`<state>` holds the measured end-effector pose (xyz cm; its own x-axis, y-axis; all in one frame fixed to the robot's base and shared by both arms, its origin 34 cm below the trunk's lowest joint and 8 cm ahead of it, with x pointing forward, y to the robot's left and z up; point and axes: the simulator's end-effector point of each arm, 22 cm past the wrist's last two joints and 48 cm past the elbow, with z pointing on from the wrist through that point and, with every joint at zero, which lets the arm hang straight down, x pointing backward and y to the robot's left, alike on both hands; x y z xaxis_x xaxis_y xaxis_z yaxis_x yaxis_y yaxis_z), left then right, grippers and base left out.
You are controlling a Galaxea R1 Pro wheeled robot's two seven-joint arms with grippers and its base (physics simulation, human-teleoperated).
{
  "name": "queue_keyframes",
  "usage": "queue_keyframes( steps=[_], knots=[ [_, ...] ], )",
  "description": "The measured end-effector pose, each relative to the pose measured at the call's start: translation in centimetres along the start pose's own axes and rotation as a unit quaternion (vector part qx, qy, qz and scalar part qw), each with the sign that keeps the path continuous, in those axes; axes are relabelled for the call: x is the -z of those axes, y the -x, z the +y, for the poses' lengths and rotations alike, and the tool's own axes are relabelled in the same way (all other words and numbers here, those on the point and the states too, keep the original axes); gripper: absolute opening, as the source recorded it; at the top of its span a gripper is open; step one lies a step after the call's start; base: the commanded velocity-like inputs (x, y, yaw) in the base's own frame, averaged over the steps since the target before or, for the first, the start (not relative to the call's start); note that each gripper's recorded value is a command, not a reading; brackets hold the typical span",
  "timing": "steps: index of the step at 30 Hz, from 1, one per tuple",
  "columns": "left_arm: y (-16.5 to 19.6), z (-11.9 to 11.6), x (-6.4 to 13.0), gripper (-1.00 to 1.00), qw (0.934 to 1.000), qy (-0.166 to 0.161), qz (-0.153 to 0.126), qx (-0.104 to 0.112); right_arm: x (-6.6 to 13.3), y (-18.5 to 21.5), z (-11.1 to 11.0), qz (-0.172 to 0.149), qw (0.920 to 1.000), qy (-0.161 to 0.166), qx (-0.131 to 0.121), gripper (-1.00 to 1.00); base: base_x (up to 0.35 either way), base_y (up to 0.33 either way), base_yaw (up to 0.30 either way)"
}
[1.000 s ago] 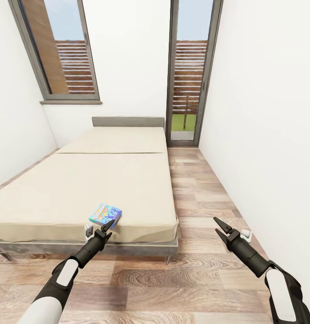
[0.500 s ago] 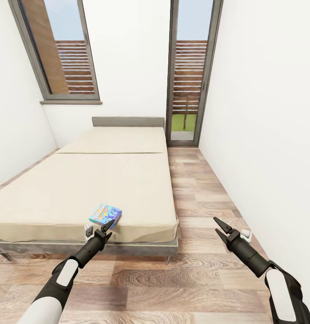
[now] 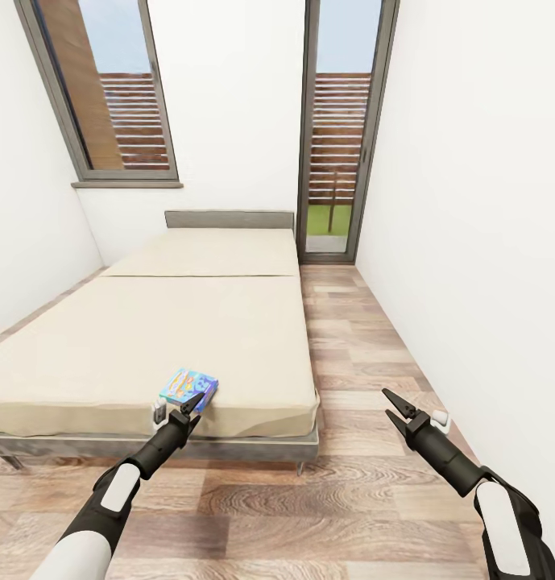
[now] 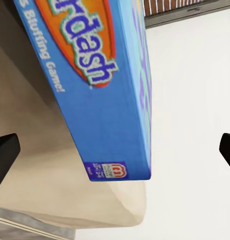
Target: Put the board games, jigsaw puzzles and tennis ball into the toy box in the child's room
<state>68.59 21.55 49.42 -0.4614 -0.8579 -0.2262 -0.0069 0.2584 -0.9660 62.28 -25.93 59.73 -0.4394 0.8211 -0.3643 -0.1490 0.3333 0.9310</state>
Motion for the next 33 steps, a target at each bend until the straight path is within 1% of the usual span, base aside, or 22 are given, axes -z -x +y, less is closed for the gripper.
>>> queue_keyframes(
  steps=[13, 18, 33],
  knots=[
    [0.0, -0.1, 0.0, 1.0, 1.0, -0.002, 0.0, 0.0, 0.0, 0.0, 0.0, 0.0, 1.0, 0.0, 0.0, 1.0, 0.0, 0.0, 0.0],
    [0.4, -1.1, -0.1, 1.0, 1.0, -0.002, 0.0, 0.0, -0.2, 0.5, 1.0, 0.0, 1.0, 0.0, 0.0, 1.0, 0.0, 0.0, 0.0],
    [0.3, -1.2, -0.1, 1.0, 1.0, -0.002, 0.002, 0.002, -0.2, 0.5, 1.0, 0.0, 1.0, 0.0, 0.0, 1.0, 0.0, 0.0, 0.0]
  ],
)
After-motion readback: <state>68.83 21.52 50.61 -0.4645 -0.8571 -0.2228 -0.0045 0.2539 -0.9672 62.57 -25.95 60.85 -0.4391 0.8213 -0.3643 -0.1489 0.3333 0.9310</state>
